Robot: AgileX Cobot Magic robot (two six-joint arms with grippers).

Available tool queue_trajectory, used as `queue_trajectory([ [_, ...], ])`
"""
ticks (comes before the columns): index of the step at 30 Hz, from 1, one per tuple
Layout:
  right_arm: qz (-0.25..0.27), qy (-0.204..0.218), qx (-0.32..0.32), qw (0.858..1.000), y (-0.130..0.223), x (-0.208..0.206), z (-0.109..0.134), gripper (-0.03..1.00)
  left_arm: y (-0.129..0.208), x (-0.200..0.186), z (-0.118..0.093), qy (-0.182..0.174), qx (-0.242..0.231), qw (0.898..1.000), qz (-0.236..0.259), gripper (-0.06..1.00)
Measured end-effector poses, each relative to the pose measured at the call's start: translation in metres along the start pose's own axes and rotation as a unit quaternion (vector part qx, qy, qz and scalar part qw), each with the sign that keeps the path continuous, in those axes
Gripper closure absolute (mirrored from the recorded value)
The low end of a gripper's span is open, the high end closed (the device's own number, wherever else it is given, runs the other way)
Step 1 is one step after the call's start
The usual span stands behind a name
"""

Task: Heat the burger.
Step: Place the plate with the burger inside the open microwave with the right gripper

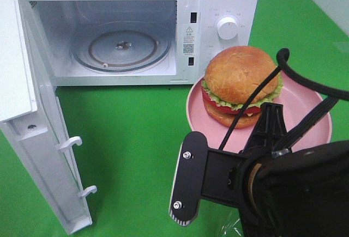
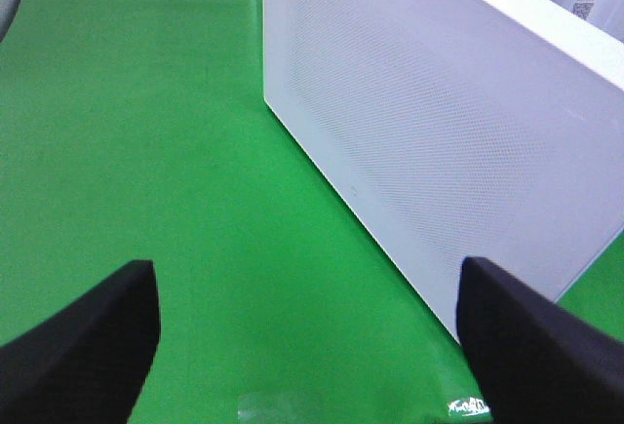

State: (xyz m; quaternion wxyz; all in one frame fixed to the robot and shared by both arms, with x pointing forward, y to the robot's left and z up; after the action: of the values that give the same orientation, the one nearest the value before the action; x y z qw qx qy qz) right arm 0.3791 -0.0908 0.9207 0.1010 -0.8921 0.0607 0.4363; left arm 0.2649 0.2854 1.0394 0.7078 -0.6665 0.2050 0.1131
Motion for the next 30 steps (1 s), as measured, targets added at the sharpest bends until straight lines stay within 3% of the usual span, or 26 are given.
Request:
queue_trajectory([
  [9, -0.032, -0.016, -0.015, 0.999, -0.008, 0.0, 0.005, 0.93, 0.0, 0.0, 0.0, 0.0, 0.0, 1.0, 0.0, 0.18],
  [16, -0.079, -0.034, -0.102, 0.991, -0.019, -0.001, 0.011, 0.93, 0.0, 0.0, 0.0, 0.0, 0.0, 1.0, 0.0, 0.18],
  [25, -0.075, -0.026, -0.157, 0.984, -0.015, 0.012, -0.008, 0.93, 0.0, 0.0, 0.0, 0.0, 0.0, 1.0, 0.0, 0.18],
  [30, -0.11, -0.034, -0.202, 0.973, -0.019, 0.02, -0.016, 0.93, 0.0, 0.0, 0.0, 0.0, 0.0, 1.0, 0.0, 0.18],
])
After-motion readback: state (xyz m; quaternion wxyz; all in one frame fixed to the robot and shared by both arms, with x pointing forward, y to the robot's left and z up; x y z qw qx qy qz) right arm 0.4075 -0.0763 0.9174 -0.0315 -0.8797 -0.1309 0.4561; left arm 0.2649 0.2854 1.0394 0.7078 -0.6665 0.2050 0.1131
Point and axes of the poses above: a point on each arm's last joint axis where the gripper is mounted, x pointing out along that axis toward the gripper, z along the wrist's bending axis when the last joint is at zero, y = z × x, the point moved 4 cm from there along x, pointing out along that axis toward the gripper, and after that the axes turned 4 degrees about x, right-handed, at the moved point
